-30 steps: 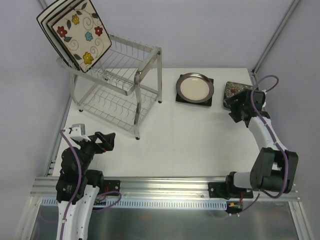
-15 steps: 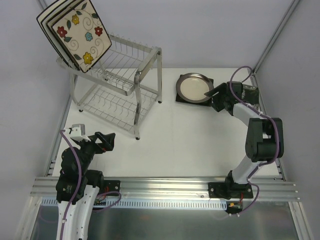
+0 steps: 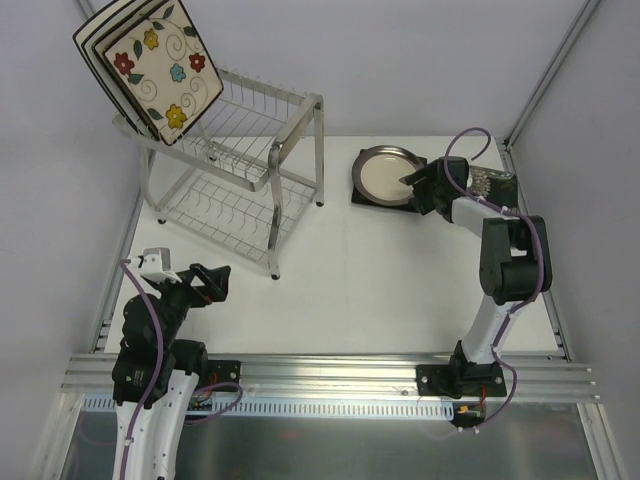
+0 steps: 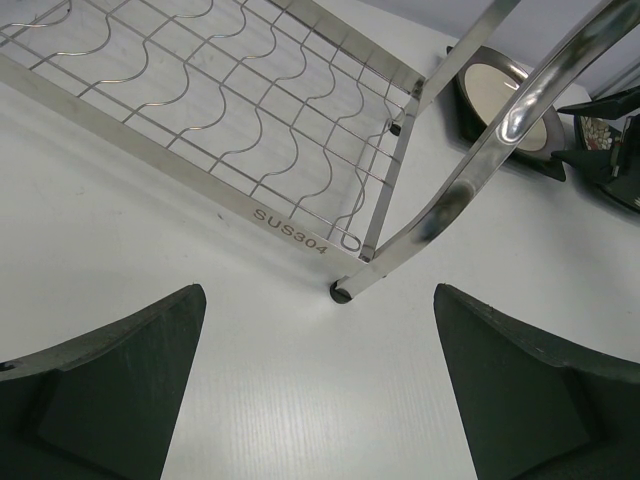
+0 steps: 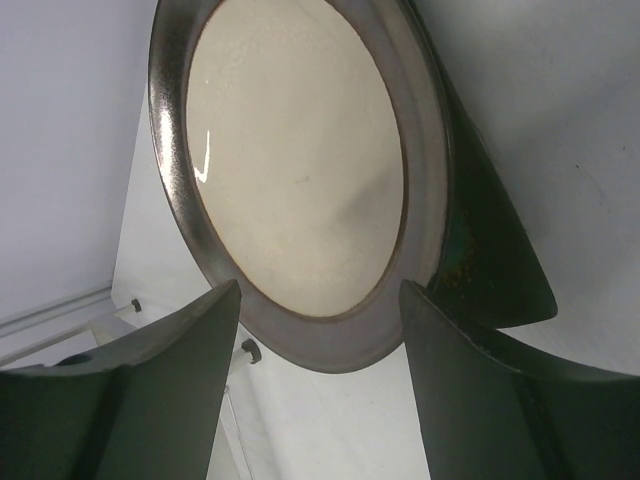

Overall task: Load the plates into the dish rack
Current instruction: Grab a plate with the right arm

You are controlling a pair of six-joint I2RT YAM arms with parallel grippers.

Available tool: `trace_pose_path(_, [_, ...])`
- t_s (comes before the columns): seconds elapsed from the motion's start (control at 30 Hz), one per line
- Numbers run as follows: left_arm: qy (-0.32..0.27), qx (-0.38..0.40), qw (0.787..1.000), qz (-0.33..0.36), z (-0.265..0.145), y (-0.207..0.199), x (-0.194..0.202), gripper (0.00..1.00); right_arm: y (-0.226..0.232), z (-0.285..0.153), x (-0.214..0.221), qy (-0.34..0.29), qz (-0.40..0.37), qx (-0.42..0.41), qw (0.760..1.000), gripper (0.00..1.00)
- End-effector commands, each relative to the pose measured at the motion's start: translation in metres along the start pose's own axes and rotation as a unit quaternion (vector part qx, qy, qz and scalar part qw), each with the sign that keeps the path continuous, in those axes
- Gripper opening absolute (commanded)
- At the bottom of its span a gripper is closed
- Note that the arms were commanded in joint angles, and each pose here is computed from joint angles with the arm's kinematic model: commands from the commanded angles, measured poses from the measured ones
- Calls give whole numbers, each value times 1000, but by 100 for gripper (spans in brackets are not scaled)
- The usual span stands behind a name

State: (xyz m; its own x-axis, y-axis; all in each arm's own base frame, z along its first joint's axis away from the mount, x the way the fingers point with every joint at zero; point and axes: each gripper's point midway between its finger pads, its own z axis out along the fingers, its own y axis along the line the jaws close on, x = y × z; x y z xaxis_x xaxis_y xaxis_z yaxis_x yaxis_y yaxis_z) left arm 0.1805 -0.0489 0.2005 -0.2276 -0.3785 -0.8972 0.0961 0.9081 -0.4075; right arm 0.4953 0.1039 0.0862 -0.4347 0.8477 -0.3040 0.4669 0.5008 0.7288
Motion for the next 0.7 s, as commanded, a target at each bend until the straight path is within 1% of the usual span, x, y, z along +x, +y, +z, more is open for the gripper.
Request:
trace_pose_path(0.0, [-59, 17, 998, -3, -13, -6, -17, 99, -1, 8, -3, -23, 12, 19, 999, 69])
trace_pose_path(0.1, [-60, 16, 998, -3, -13, -6, -18, 99, -4, 9, -2, -25, 28, 28, 999, 69])
trace_pose_path(0.37, [-57, 13, 998, -3, -12, -5, -17, 99, 21, -8, -9, -33, -13, -6, 999, 68])
trace_pose_path(0.53, [-58, 15, 998, -2, -12, -5, -17, 99, 39, -31, -18, -52, -24, -27, 998, 69])
trace_pose_path(0.67, [-58, 16, 998, -2, -13, -6, -17, 99, 38, -43, -25, -70, -27, -20, 997, 69])
